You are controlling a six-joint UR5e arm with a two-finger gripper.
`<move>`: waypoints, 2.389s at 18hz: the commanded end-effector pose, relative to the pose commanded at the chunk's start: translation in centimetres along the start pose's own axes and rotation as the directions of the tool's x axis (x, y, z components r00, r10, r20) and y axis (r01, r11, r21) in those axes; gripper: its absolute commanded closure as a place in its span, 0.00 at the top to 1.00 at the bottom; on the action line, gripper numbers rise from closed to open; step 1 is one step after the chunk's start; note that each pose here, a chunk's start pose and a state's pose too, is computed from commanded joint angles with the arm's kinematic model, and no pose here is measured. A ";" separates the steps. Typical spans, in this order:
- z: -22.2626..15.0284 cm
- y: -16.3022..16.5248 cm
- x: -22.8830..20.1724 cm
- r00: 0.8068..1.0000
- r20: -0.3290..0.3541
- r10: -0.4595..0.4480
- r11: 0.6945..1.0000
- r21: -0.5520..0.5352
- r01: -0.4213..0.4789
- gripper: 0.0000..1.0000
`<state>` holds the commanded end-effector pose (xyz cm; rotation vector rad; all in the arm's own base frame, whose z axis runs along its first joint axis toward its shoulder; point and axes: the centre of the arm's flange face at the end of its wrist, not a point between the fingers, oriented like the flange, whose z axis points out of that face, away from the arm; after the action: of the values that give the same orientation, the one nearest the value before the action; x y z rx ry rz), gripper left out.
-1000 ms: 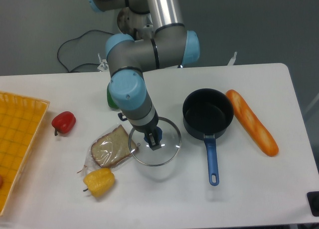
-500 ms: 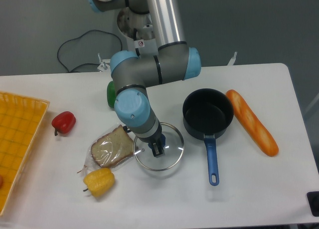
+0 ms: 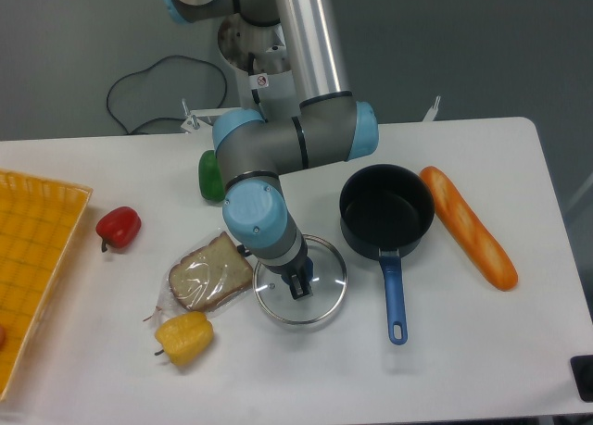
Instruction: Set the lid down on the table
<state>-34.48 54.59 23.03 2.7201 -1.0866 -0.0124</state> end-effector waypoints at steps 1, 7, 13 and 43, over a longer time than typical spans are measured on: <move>0.0 0.1 0.0 1.000 0.000 -0.002 1.000 0.002 0.002 0.36; 0.2 0.0 -0.2 1.000 0.003 -0.002 1.000 0.002 0.002 0.36; -0.4 1.1 -1.5 1.000 0.020 -0.009 1.000 0.011 0.009 0.36; 1.0 1.2 -2.1 1.000 0.001 -0.025 1.000 0.007 0.025 0.41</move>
<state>-36.96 54.98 22.12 2.7398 -1.0544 -0.0138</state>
